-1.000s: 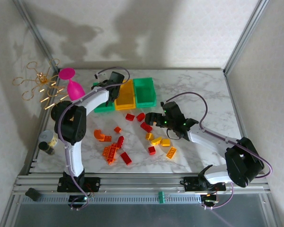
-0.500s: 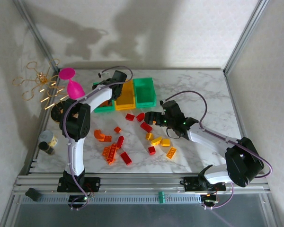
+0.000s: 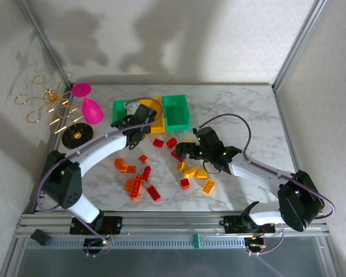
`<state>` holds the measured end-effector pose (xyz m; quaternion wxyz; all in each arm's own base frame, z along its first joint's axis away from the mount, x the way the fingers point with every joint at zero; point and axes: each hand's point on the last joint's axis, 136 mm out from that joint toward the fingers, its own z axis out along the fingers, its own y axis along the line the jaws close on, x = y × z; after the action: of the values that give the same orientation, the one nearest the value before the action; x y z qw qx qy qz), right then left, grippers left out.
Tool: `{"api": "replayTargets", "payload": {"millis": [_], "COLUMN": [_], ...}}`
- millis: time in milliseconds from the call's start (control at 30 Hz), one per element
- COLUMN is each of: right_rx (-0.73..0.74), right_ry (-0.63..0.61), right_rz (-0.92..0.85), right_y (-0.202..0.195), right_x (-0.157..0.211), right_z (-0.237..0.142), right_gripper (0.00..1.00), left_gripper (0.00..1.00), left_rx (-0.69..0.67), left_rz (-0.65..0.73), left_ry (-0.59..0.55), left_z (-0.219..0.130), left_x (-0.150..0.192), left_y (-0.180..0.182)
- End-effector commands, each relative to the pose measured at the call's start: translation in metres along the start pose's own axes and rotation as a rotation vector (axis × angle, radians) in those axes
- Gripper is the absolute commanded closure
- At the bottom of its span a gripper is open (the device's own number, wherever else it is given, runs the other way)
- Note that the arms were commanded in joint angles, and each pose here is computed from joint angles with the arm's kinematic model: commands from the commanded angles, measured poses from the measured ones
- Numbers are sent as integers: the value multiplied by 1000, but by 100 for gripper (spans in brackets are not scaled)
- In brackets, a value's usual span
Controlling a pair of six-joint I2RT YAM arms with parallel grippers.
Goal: Sort the legos into containers by color
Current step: Place the lego in the container, then pick up the lego from the center of the table.
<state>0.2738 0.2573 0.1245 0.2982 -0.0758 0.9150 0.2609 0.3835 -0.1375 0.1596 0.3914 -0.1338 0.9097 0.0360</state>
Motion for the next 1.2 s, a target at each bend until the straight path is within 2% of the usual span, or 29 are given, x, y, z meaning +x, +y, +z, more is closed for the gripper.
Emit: {"api": "replayTargets", "payload": {"millis": [0, 200, 400, 900, 1167], "right_rx": [23, -1, -57, -36, -23], "right_ry": [40, 77, 77, 74, 83], "right_rz": [-18, -14, 10, 3, -8], "right_y": [-8, -5, 2, -1, -2], "right_x": [21, 42, 47, 46, 46], "right_z": [1, 9, 14, 20, 24], "right_gripper": [1, 1, 1, 1, 1], "left_gripper": [37, 30, 27, 26, 32], "left_rx": [71, 92, 62, -2, -16], "left_rz": [-62, -92, -129, -111, -82], "left_ry": [88, 147, 203, 244, 253], "left_z": [-10, -18, -6, 31, 43], "left_x": [39, 92, 125, 150, 154], "left_y": [-6, -8, -1, -13, -20]}}
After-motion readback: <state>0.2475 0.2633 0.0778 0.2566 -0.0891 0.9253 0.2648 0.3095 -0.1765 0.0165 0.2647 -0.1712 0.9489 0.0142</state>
